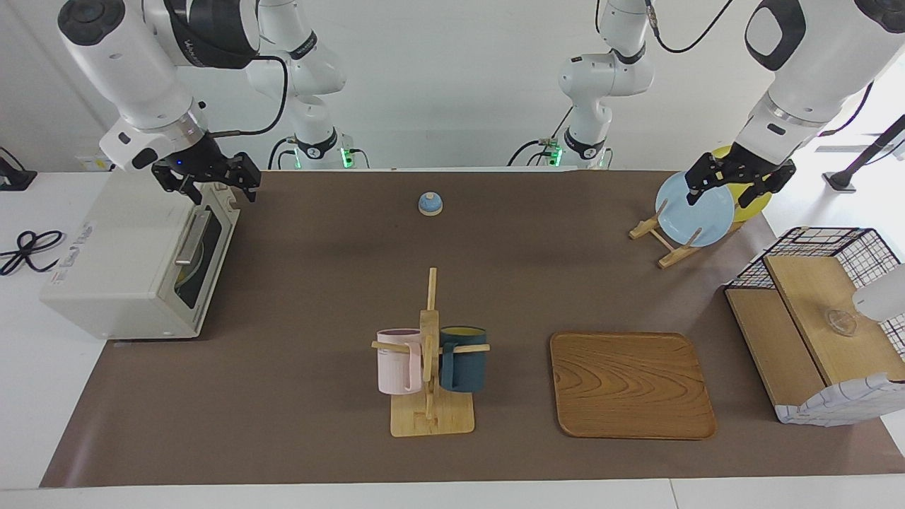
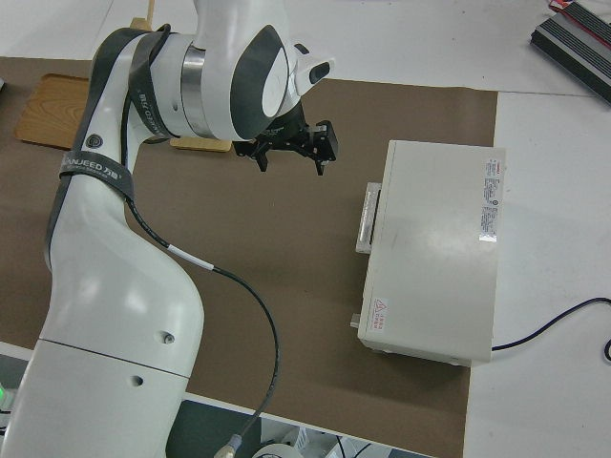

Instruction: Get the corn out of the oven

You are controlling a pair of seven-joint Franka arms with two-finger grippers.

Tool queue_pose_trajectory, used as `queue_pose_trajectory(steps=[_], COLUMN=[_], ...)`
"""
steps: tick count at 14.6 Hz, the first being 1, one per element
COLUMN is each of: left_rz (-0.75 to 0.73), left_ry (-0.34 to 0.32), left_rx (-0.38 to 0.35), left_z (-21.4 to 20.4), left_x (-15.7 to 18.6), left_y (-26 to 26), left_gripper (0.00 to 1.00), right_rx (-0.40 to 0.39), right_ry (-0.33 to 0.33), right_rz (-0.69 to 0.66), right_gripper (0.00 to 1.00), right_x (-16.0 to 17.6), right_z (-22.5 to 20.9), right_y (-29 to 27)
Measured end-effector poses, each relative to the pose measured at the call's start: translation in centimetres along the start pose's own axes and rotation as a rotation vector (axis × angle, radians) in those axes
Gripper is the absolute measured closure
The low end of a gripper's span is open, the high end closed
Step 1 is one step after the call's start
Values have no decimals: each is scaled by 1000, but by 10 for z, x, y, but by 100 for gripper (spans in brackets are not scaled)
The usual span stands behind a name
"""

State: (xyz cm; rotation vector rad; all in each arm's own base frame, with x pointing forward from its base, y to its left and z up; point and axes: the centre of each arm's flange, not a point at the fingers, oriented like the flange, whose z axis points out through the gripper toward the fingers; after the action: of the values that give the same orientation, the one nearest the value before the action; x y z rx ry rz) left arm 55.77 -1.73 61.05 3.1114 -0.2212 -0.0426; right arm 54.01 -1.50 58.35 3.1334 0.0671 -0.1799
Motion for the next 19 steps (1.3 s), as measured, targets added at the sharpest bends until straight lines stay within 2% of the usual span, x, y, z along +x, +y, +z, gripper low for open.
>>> queue_pose_trajectory(steps=[6,7,8,9,11,12,16,17,19], left_rz=[0,0,0,0,0,0,-1,-1,-1], left_ry=[0,0,0,0,0,-1,-16,-15,-15], left_rx=[0,0,0,0,0,0,-2,-2,-2], left_z=[0,0,0,0,0,0,-1,-2,-4], left_x=[0,0,0,0,0,0,-4,-4,-6], left_y=[0,0,0,0,0,0,0,0,0], left_gripper=[0,0,0,0,0,0,0,0,0], right_rx=[0,1,0,-1,-1,0,-10,-29,-68], right_ry=[0,8,26,36,53,58,30,23,15], right_rz=[0,-16,-38,-51,-35,-25,13,12,6], right_gripper=[0,6,6,11,33,47,91,99,99], right_x=[0,1,2,3,2,1,-4,-4,-4], right_z=[0,1,4,12,37,51,84,87,89], right_y=[4,10,17,23,35,40,59,63,68])
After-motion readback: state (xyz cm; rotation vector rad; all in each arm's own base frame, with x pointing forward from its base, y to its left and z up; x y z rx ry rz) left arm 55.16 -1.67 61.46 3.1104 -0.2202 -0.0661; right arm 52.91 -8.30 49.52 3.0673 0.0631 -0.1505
